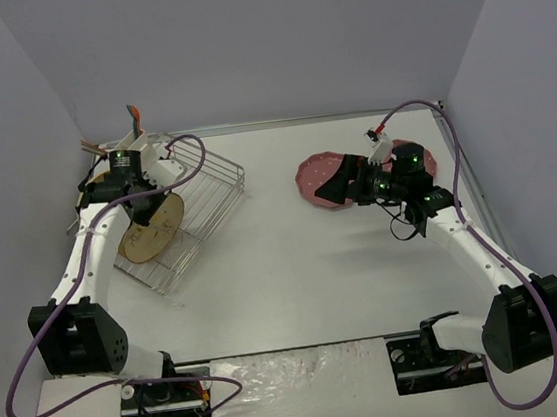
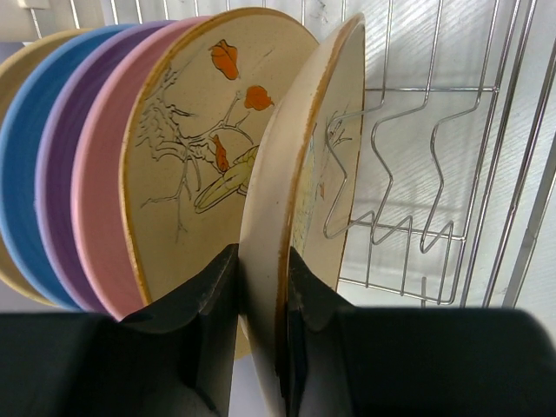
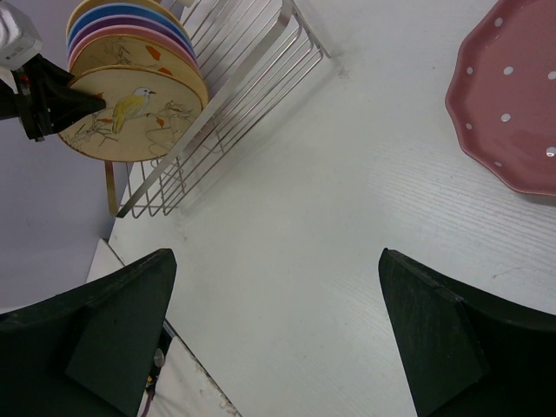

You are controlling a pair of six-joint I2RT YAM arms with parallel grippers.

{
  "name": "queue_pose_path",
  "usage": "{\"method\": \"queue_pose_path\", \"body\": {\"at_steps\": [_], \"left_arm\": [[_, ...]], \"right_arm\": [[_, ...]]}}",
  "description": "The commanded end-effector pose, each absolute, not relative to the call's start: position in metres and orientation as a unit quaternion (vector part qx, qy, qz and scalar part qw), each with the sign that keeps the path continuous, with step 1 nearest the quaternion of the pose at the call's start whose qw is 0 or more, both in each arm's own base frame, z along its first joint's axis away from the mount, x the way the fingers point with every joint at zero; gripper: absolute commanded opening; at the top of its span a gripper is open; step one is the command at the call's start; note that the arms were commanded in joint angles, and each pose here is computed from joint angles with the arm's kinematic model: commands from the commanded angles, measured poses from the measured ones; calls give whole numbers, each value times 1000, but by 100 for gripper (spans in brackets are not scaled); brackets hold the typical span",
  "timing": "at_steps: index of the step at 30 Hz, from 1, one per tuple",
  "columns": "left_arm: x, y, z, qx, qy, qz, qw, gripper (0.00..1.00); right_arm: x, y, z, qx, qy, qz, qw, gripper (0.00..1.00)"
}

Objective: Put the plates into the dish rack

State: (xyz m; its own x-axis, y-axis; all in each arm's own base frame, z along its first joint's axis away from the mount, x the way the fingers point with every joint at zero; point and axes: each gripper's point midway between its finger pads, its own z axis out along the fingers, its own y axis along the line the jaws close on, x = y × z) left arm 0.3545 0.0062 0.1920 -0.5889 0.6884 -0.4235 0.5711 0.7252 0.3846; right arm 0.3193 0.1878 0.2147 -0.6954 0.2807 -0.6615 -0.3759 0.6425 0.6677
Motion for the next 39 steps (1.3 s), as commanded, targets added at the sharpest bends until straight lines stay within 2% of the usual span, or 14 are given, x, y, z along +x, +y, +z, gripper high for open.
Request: {"method": "queue_pose_path", "body": {"at_steps": [1,4,11,19,27,31,39], "left_arm": [[385,11,227,338,860,135,357,13],[386,10,223,335,861,133,358,27],[383,15,228,322,858,148,372,48],[375,12,281,265,837,151,454,69],[339,11,345,114,808,113,567,84],[302,16,366,22,784,85,615,97],[258,5,349,-81,778,-3,623,97]], "right_arm": [[325,187,233,-45,799,426,422,100],[326,187,234,-43,799,427,421,100],[329,184,231,-27,803,420,422,100],[352,162,211,49,829,356,429,100],[391,110,165,173,867,198,423,100],[412,74,131,226,880,85,408,99],[445,67,81,266,891,34,367,88]]}}
